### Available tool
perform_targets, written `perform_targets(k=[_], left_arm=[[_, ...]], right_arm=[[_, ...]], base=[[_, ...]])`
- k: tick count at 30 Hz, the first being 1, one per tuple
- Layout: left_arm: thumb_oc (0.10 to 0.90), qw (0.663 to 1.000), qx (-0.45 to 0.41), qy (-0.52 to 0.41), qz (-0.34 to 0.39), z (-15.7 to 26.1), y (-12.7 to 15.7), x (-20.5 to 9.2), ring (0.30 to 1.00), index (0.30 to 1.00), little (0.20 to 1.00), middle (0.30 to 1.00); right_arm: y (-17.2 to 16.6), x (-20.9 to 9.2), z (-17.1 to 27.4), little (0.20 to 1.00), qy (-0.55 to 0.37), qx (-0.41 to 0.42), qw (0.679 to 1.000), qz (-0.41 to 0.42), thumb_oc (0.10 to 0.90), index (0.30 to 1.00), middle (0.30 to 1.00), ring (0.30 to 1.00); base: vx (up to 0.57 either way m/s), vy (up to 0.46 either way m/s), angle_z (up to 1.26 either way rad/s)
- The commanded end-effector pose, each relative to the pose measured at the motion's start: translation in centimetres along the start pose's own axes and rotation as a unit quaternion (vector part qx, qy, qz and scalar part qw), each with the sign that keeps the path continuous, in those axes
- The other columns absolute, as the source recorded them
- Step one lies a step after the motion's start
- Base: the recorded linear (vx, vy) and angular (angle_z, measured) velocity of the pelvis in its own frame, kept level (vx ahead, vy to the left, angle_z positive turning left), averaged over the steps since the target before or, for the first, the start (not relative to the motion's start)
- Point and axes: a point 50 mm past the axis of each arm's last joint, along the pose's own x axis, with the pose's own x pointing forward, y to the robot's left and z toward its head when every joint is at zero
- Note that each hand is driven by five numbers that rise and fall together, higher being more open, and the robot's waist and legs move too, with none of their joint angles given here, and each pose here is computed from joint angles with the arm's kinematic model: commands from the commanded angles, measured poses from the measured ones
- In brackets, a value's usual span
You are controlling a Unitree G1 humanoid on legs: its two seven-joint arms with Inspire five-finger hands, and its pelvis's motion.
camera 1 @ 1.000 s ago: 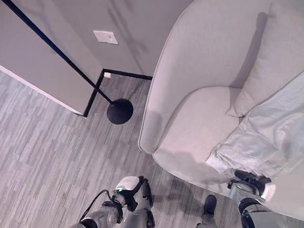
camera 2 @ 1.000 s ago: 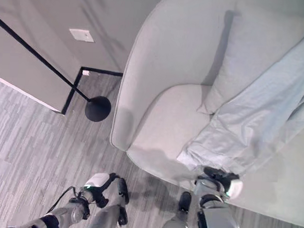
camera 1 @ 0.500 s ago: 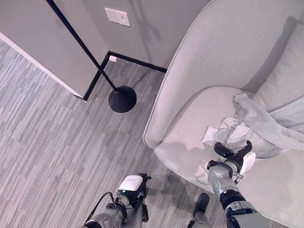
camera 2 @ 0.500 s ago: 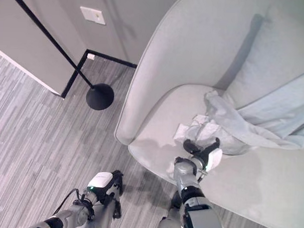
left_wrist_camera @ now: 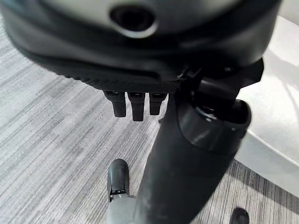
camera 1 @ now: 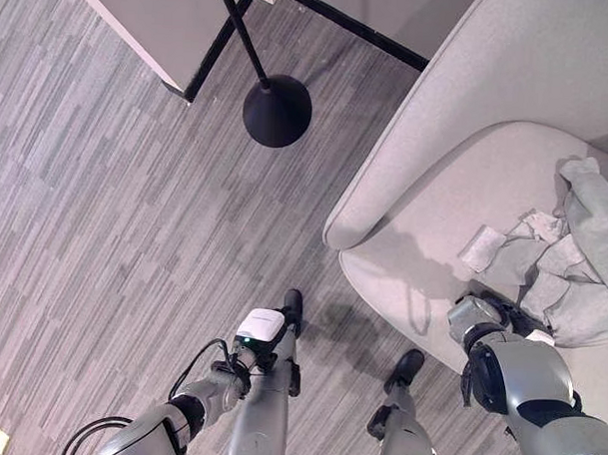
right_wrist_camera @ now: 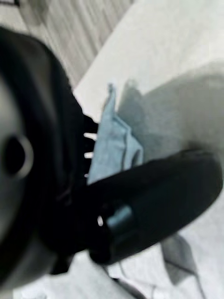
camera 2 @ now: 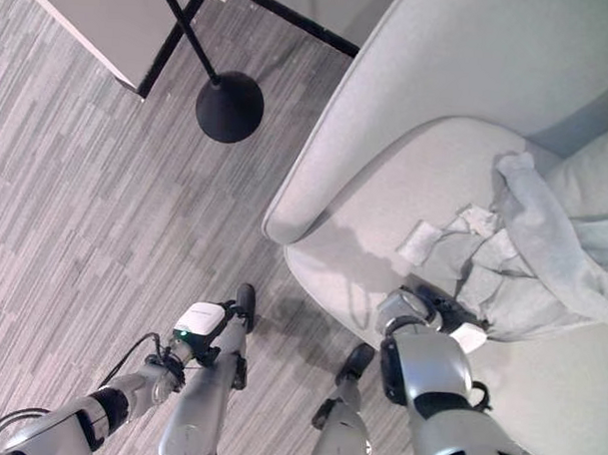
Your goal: Hang the clothes on the sofa on the clothes rack.
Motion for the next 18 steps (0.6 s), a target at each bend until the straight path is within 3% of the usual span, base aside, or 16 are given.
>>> perform_targets(k=[1, 11, 18], left_arm=[[0.800, 0.999, -0.027, -0.010, -0.017, 0.6, -1.7, -1.1, 0.900, 0.900, 0.900, 0.900], [0.800, 0.992, -0.090, 0.078, -0.037, -1.6, -2.9, -2.5, 0.900, 0.900, 0.900, 0.900], [0.800, 0.985, -0.132, 0.103, -0.044, -2.2, -3.6, -3.6, 0.900, 0.900, 0.900, 0.900]], right_arm=[[4.1, -3.4, -1.7, 0.300, 0.058, 0.064, 0.971, 0.224, 0.400, 0.300, 0.300, 0.300], [2.2, -6.6, -11.9, 0.300, 0.087, 0.020, 0.930, 0.357, 0.400, 0.300, 0.300, 0.300], [0.0, -6.3, -12.2, 0.300, 0.050, 0.019, 0.899, 0.434, 0.400, 0.300, 0.300, 0.300]], base=[[0.02, -0.023, 0.16], [0.02, -0.032, -0.08], [0.06, -0.041, -0.06]])
